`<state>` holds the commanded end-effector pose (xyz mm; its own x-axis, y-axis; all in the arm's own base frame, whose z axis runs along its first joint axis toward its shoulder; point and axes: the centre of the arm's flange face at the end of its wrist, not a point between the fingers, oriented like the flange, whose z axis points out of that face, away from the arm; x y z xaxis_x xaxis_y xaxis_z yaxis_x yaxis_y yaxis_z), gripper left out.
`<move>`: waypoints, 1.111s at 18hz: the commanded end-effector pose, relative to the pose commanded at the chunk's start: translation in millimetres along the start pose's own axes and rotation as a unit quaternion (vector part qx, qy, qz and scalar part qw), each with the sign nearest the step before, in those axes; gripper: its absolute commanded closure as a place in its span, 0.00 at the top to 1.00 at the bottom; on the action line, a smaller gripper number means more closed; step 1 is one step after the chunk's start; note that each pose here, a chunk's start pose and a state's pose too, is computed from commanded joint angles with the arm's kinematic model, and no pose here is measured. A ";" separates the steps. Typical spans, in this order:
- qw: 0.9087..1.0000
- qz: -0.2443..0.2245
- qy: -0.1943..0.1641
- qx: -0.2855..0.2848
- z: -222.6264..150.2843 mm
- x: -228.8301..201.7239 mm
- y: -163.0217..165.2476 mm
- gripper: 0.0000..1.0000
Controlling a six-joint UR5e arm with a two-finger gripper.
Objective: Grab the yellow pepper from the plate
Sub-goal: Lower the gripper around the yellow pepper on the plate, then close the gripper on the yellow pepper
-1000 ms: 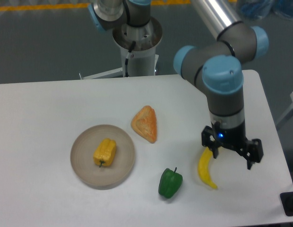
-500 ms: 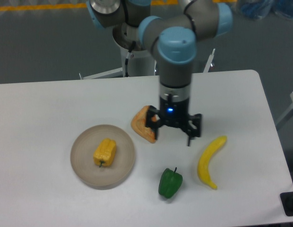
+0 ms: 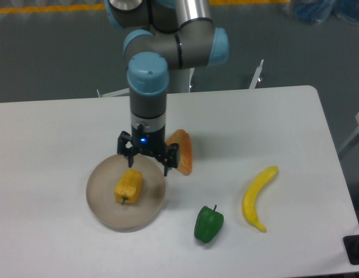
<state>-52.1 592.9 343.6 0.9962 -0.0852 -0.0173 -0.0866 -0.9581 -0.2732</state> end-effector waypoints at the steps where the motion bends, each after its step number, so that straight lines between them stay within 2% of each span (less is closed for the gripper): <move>1: 1.000 -0.002 0.001 -0.003 4.5 -0.5 -0.2 1.00; 14: 0.999 0.025 0.012 -0.036 50.0 21.9 -3.6 1.00; 20: 0.998 0.040 -0.004 -0.045 73.0 33.6 -7.8 1.00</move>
<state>-17.4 617.4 274.9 0.9860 -0.1611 -0.0426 -0.1662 -0.9690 -0.1830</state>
